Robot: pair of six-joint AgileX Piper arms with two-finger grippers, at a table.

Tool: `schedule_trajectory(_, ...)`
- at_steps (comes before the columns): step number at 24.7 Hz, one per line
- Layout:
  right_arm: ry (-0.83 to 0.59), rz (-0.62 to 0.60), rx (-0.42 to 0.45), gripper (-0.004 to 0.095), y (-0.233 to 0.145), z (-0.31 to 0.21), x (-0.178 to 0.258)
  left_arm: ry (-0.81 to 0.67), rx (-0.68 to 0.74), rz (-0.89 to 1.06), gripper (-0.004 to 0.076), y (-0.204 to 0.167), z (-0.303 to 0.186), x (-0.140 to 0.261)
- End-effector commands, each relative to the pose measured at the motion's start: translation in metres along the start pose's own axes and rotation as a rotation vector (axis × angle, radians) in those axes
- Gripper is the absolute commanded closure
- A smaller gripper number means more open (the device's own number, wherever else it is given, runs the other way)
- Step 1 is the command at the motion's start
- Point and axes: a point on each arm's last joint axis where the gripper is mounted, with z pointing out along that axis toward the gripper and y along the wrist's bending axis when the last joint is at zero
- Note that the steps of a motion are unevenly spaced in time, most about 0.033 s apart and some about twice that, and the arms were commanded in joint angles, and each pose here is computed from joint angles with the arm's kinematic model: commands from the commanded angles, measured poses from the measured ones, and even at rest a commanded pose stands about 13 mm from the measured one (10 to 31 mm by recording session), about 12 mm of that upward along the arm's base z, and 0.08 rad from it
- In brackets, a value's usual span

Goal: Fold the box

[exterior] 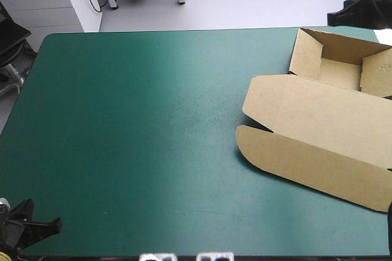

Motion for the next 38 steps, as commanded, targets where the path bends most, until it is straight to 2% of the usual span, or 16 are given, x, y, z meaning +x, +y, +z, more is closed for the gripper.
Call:
schedule_trajectory(1, -0.012, -0.078, 0.028, 0.0914, 0.029, -0.033, 0.004, -0.071, 0.003, 0.01, 0.0732, -0.001, -0.002, -0.012)
schedule_trajectory(5, 0.045, -0.13, 0.034, 0.0914, 0.05, -0.045, 0.025, -0.071, 0.003, 0.01, 0.0732, -0.001, -0.002, -0.012)
schedule_trajectory(10, 0.104, -0.156, -0.003, 0.0914, 0.065, -0.065, 0.07, -0.071, 0.003, 0.01, 0.0732, -0.001, -0.002, -0.012)
schedule_trajectory(13, 0.062, -0.135, 0.018, 0.0914, 0.066, -0.084, 0.097, -0.071, 0.003, 0.01, 0.0732, -0.001, -0.002, -0.012)
schedule_trajectory(18, -0.079, -0.084, 0.046, 0.0914, 0.073, -0.117, 0.179, -0.079, 0.015, 0.006, 0.0732, -0.002, -0.002, -0.012)
schedule_trajectory(19, -0.065, -0.083, 0.044, 0.0914, 0.075, -0.117, 0.202, -0.089, 0.024, 0.004, 0.0732, -0.002, -0.002, -0.013)
schedule_trajectory(22, -0.046, -0.078, 0.05, 0.0914, 0.076, -0.116, 0.231, -0.134, 0.086, 0.009, 0.0732, -0.008, -0.003, -0.017)
schedule_trajectory(25, -0.102, -0.079, 0.056, 0.0915, 0.078, -0.114, 0.259, -0.172, 0.17, 0.072, 0.0732, -0.017, 0.0, -0.018)
schedule_trajectory(28, -0.166, -0.051, 0.061, 0.0922, 0.08, -0.11, 0.285, -0.147, 0.205, 0.088, 0.0732, -0.024, 0.013, -0.008)
schedule_trajectory(31, -0.164, -0.046, 0.06, 0.0922, 0.082, -0.103, 0.303, -0.188, 0.24, 0.084, 0.0732, -0.028, 0.016, -0.01)
schedule_trajectory(38, -0.138, -0.034, 0.045, 0.0922, 0.083, -0.083, 0.322, -0.183, 0.257, 0.072, 0.0732, -0.03, 0.017, -0.008)
